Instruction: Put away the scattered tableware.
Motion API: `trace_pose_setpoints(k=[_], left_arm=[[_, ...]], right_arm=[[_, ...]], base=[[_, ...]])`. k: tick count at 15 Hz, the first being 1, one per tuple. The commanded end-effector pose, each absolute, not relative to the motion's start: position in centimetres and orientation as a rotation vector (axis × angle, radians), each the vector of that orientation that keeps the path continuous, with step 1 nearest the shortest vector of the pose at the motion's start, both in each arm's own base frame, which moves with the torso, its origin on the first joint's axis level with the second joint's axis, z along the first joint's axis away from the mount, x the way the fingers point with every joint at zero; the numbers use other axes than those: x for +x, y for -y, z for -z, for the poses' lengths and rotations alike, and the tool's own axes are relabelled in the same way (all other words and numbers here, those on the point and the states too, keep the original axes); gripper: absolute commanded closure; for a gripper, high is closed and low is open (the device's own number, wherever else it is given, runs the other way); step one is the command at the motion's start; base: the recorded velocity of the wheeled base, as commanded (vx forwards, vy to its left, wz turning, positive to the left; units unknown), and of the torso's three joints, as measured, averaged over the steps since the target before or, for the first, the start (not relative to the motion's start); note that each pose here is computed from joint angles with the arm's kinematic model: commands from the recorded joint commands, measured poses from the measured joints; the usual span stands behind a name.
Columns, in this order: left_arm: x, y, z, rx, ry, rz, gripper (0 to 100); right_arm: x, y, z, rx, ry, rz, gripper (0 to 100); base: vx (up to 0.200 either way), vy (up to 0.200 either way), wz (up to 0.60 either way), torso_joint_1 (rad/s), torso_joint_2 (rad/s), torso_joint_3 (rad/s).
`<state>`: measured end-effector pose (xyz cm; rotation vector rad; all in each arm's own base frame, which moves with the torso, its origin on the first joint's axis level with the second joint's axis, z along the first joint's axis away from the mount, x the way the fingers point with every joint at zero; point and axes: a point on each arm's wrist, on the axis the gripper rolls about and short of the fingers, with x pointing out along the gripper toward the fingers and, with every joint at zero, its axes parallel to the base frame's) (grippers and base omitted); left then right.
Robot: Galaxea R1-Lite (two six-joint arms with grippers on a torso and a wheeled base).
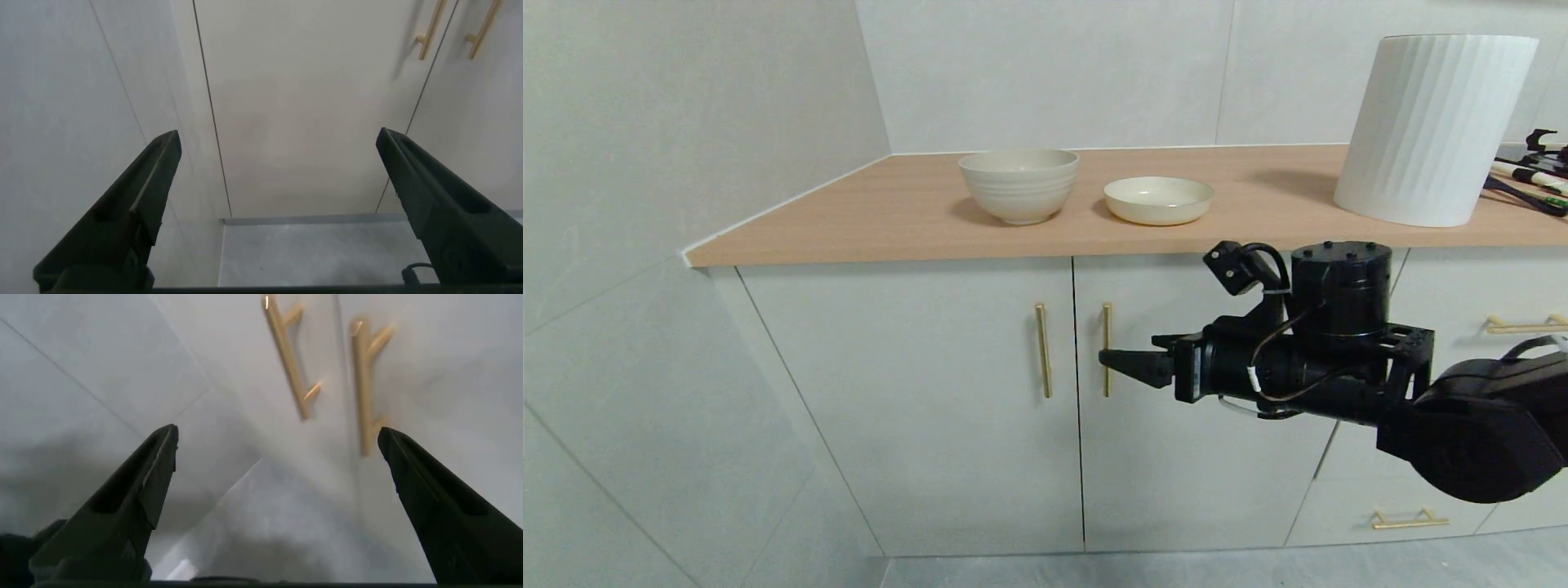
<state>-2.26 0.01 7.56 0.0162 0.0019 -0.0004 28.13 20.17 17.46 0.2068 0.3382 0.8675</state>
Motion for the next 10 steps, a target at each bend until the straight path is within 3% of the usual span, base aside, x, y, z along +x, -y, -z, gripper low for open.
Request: trace_pose_setpoints(k=[1,10], left_arm=[[-2.3,0.0,-7.6,0.017,-0.002,0.000,0],[-2.3,0.0,-7.6,0.021,-0.002,0.000,0]], right_arm=[[30.4,-21.9,-14.8,0.244,-0.395,-0.855,0],[32.8,-23.0,-12.5,0.290,-0.436,-0.818,0]], base=[[0.000,0.000,0.00,0.000,0.00,0.000],[0.000,0.000,0.00,0.000,0.00,0.000]])
